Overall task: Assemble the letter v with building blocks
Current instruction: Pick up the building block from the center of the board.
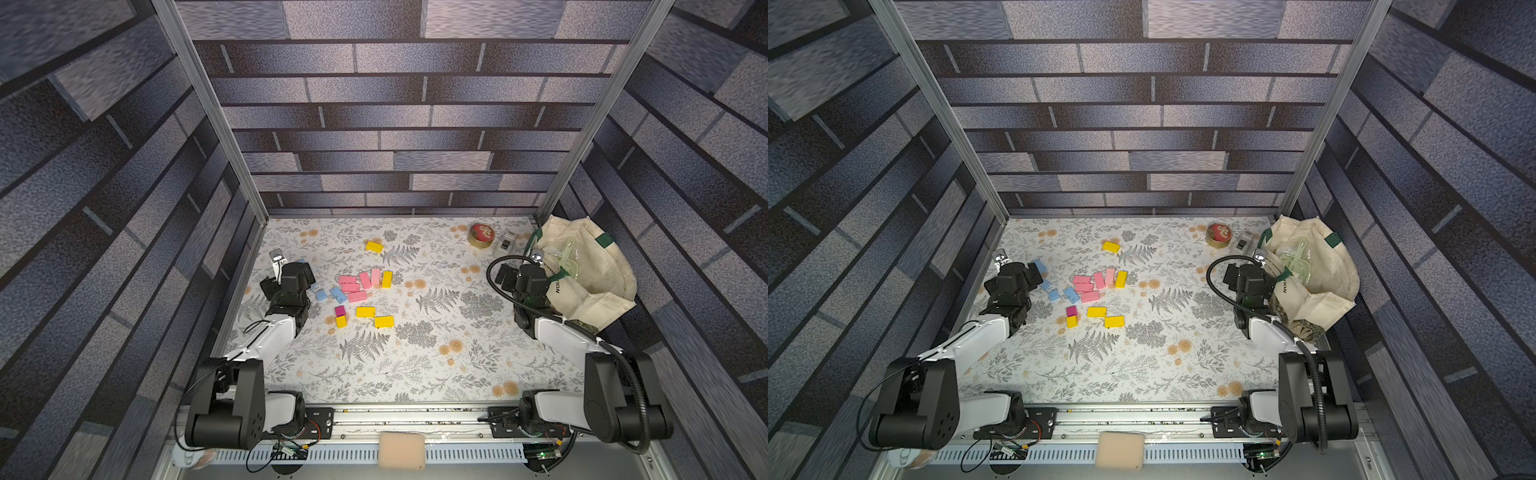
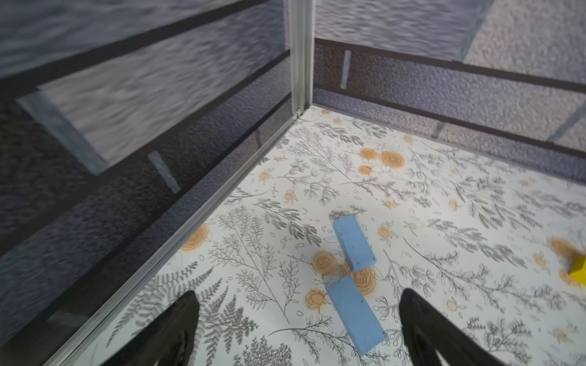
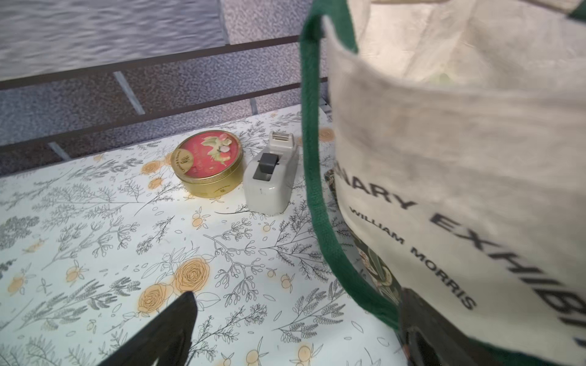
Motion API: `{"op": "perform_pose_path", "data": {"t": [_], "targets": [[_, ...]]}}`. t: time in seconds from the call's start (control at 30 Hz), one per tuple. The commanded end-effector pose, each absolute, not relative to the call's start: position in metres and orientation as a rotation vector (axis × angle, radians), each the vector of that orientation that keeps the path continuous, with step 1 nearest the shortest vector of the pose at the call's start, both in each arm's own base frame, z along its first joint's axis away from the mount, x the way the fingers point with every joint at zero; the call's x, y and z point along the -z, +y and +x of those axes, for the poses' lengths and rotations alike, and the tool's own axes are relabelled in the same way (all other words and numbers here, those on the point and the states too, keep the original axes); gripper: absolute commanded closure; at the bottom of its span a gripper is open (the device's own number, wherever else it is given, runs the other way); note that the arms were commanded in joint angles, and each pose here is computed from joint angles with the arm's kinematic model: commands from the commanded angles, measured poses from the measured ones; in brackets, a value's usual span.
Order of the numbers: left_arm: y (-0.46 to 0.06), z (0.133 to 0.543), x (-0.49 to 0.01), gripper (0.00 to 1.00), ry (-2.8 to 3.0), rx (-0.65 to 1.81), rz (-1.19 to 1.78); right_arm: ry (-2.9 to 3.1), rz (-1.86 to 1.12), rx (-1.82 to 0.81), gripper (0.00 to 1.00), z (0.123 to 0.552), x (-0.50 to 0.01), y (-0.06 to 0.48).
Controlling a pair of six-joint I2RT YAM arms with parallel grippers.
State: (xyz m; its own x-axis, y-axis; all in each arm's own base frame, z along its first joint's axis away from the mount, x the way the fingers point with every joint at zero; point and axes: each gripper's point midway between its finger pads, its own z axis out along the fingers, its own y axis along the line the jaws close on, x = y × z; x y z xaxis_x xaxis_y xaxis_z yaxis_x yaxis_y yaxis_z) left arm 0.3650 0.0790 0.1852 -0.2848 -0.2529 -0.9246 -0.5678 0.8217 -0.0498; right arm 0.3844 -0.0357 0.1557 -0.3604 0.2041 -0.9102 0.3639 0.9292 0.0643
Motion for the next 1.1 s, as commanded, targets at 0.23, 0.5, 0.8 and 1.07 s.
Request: {"op": "perform_pose_path", "data": {"t": [0.23, 0.5, 0.8, 1.07], "targets": [[0.024, 0.315, -0.182, 0.00, 2.200, -0.004, -0.801, 2.210, 0.330, -0.025, 0.00, 0.363, -0.155, 0.022], [-0.055, 0.321, -0.172, 0.00, 2.353, 0.564, -0.789, 2.338, 0.183, -0.078, 0.00, 0.367, -0.149, 0.104], [-0.084, 0.322, -0.165, 0.00, 2.476, 0.722, -0.738, 2.451, -0.058, -0.087, 0.04, 0.397, -0.132, 0.236], [-0.086, 0.322, -0.162, 0.00, 2.515, 0.815, -0.757, 2.560, -0.211, -0.155, 0.06, 0.418, -0.098, 0.334]]}}
